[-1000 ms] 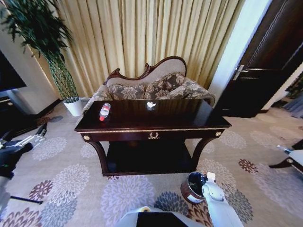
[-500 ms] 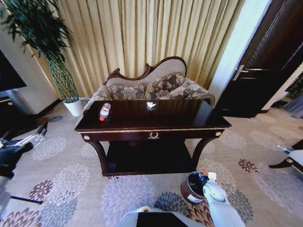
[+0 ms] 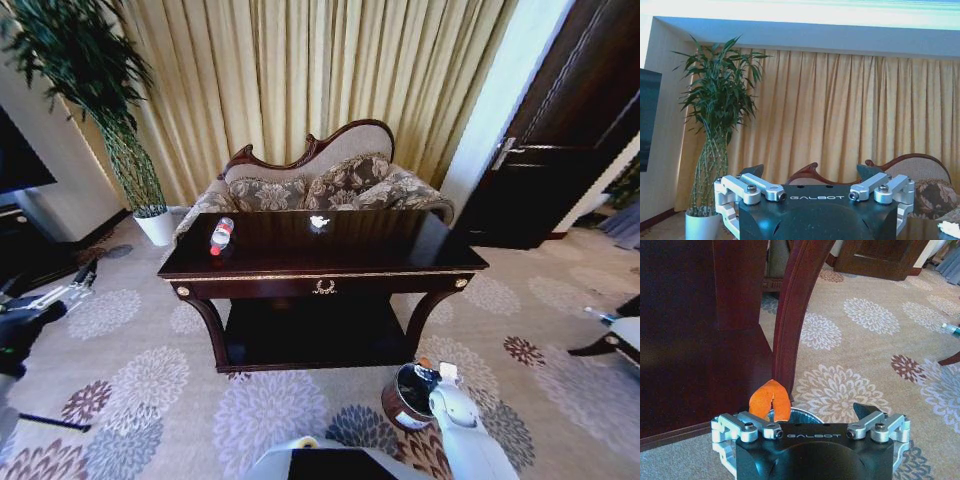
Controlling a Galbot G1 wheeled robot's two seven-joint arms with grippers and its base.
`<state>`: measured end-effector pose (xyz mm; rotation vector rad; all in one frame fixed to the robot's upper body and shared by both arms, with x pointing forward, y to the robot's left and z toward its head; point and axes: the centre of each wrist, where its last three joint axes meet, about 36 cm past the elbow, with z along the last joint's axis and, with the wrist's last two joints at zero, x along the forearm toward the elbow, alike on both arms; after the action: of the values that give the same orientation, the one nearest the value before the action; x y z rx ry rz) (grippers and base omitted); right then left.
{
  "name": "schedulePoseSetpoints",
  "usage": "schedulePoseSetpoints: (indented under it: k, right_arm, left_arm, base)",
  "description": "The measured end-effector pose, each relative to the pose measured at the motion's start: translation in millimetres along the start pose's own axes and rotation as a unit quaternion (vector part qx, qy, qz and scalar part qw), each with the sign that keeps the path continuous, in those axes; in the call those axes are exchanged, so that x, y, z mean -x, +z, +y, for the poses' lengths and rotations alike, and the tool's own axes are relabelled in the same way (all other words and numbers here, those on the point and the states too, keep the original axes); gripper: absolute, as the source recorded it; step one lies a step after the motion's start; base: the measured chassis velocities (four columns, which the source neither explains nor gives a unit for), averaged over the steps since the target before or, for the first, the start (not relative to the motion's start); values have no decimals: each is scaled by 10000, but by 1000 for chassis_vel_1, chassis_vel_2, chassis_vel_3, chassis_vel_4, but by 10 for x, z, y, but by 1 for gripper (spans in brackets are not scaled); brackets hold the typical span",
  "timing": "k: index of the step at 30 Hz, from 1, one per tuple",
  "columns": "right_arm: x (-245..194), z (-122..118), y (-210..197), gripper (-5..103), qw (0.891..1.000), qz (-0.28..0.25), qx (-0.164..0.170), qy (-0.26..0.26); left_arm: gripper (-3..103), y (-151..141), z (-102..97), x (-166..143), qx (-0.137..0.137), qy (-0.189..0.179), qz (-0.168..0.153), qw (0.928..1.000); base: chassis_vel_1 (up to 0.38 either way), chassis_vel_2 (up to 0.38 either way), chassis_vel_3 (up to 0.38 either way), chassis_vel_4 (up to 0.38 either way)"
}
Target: Move to the front of the table and place the trash on the table into the trash bin.
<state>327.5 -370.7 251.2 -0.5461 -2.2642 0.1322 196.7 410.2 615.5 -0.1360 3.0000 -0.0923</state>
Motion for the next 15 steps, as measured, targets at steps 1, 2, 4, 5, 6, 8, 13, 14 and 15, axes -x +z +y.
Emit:
schedulePoseSetpoints:
  k: [1,2,4,5,6,8,13,14,15]
  right_arm:
    - [-1,1,0,100,10000,0,0,-7]
    - [-1,1,0,100,10000,0,0,-7]
    - [8,6,14,100,10000,36,-10,-13]
    - [8,6,14,100,10000,36,-10,-13]
    - [21,8,18,100,9999,141,-21,-14]
    - [55,20,-19,100,9989,469,-15,26]
    - [255,99,-66,100,9945,964,76,411]
    - [333,112,-65,100,9937,989,105,508]
    - [381,123,-86,100,9930,1031,161,554]
  left_arm:
    - [100,-2,-1,-2,2,0,-2,10000]
    - [100,-2,-1,-2,2,0,-2,10000]
    - [100,-6,-3,-10,1,-3,-2,10000]
    - [100,-6,-3,-10,1,-3,-2,10000]
    - [100,-8,-3,-14,2,-4,0,10000]
    - [100,-8,-3,-18,3,-7,3,10000]
    - [100,-2,-8,-18,18,-13,-16,10000]
    - [100,-3,-16,-18,18,-6,-26,10000]
    - [100,-6,-25,-20,17,1,-31,10000]
  base:
    - [0,0,0,0]
    - [0,0,0,0]
    - [0,0,0,0]
    - [0,0,0,0]
    - [0,0,0,0]
    - [0,0,0,0]
    - [0,0,0,0]
    - [0,0,0,0]
    - [0,0,0,0]
